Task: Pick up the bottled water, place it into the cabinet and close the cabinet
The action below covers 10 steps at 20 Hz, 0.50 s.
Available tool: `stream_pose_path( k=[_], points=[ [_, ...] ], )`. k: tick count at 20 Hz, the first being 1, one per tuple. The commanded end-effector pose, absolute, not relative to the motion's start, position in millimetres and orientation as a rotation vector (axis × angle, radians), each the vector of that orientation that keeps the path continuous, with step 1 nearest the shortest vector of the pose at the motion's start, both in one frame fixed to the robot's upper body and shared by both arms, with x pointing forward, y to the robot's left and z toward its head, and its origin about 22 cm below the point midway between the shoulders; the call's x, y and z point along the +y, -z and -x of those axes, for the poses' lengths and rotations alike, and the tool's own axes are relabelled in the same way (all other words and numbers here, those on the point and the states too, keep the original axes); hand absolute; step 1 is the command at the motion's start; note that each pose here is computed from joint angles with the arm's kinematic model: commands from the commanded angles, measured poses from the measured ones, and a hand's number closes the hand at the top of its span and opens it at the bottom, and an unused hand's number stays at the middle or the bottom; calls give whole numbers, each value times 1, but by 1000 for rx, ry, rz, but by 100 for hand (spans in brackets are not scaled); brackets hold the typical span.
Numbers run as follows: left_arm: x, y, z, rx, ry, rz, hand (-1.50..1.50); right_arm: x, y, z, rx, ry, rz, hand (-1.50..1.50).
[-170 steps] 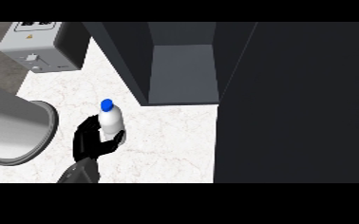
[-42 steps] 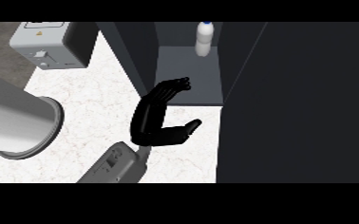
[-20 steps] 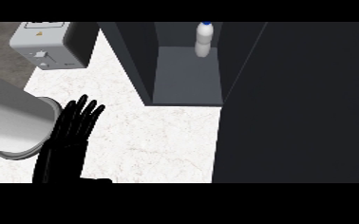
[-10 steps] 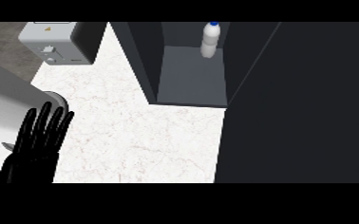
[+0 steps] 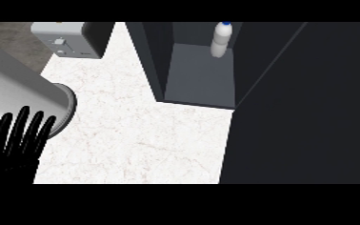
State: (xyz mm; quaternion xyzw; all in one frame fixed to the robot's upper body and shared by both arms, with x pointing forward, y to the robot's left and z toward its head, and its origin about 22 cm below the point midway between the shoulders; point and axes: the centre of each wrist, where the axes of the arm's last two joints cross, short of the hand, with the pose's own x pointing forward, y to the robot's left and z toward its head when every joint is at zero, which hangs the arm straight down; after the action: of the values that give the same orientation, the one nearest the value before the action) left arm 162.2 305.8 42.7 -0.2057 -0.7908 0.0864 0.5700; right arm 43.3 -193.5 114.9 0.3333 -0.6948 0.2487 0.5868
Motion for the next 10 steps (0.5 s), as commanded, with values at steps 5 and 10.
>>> stream_pose_path(
  k=[5,10],
  points=[
    [323,-51,-158,-1861,-139,536,-150,-165,-133,-46,-1609,-732,-969,150],
    [330,-54,-160,-1850,-112,541,-150,-169,-133,-54,-1609,-818,-942,150]
  ],
)
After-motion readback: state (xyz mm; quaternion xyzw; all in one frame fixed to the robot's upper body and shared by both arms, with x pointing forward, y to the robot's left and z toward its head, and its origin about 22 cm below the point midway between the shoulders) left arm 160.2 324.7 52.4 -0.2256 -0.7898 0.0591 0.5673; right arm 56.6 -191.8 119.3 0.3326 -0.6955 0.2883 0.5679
